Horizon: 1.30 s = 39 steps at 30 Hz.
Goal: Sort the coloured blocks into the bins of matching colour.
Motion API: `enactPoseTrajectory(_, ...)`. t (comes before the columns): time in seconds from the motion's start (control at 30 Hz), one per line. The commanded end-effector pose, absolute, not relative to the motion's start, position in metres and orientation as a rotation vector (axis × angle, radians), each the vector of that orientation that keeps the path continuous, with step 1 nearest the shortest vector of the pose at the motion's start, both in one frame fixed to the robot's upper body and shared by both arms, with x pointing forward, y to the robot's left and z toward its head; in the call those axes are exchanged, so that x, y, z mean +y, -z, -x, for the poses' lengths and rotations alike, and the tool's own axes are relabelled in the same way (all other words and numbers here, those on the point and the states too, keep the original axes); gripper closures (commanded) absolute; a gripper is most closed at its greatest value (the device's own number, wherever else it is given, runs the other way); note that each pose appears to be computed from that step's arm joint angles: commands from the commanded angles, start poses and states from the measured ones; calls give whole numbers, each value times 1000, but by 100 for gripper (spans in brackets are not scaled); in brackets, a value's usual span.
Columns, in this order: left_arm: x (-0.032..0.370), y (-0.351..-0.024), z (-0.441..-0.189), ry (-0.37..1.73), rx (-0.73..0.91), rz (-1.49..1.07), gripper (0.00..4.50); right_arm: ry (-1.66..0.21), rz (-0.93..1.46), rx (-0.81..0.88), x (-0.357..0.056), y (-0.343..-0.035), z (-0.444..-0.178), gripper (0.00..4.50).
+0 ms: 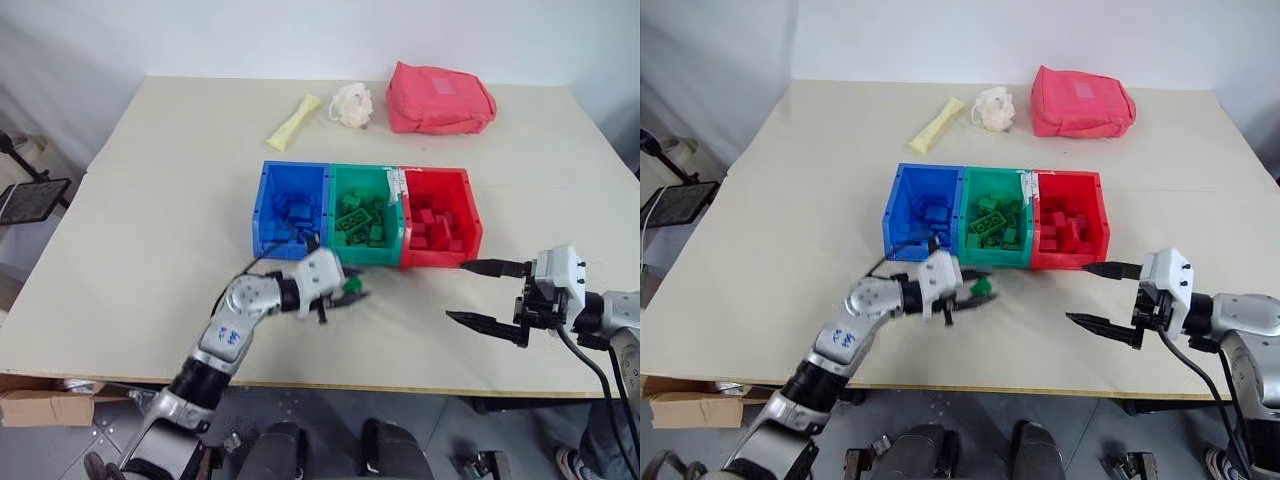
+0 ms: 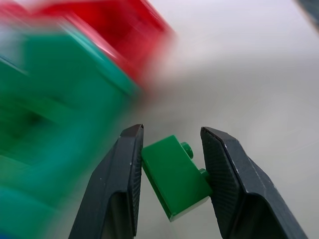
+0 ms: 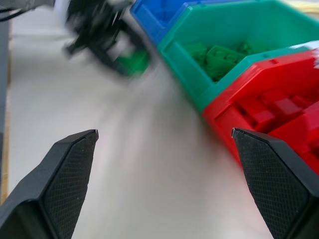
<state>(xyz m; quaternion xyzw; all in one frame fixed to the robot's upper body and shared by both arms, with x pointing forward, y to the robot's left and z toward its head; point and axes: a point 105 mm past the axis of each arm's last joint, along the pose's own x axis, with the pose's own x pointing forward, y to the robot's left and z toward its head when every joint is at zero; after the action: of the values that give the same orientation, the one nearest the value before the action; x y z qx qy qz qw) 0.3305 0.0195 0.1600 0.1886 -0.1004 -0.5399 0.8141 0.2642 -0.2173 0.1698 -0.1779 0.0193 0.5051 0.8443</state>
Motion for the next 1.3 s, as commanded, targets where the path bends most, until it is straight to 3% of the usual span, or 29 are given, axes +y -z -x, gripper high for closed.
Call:
enactPoseTrajectory(0.03, 22, -195, -348, 1052, -316, -351, 303, -1038, 392, -30, -218, -186, -264, 0)
enactPoseTrajectory(0.17, 15, -212, -369, 1003, -346, -334, 303, -1027, 393, -40, -217, -186, -266, 0)
enactPoseTrajectory(0.47, -3, -213, -374, 1092, -371, -313, 17, -1005, 386, -50, -214, -183, -265, 0)
enactPoseTrajectory(0.5, -2, -213, -375, 1093, -373, -317, 2, -1003, 386, -50, -214, -182, -264, 0)
enactPoseTrajectory(0.6, 5, -214, -375, 1100, -361, -317, 2, -996, 385, -49, -215, -181, -263, 0)
enactPoseTrajectory(0.9, 70, -193, -327, 1320, -196, -184, 2, -1004, 394, -36, -220, -179, -264, 0)
enactPoseTrajectory(1.1, 164, -170, -319, 1145, -31, -257, 2, -980, 397, -5, -242, -177, -277, 0)
enactPoseTrajectory(1.3, 204, -169, -319, 994, 0, -260, 2, -943, 389, -8, -253, -177, -285, 0)
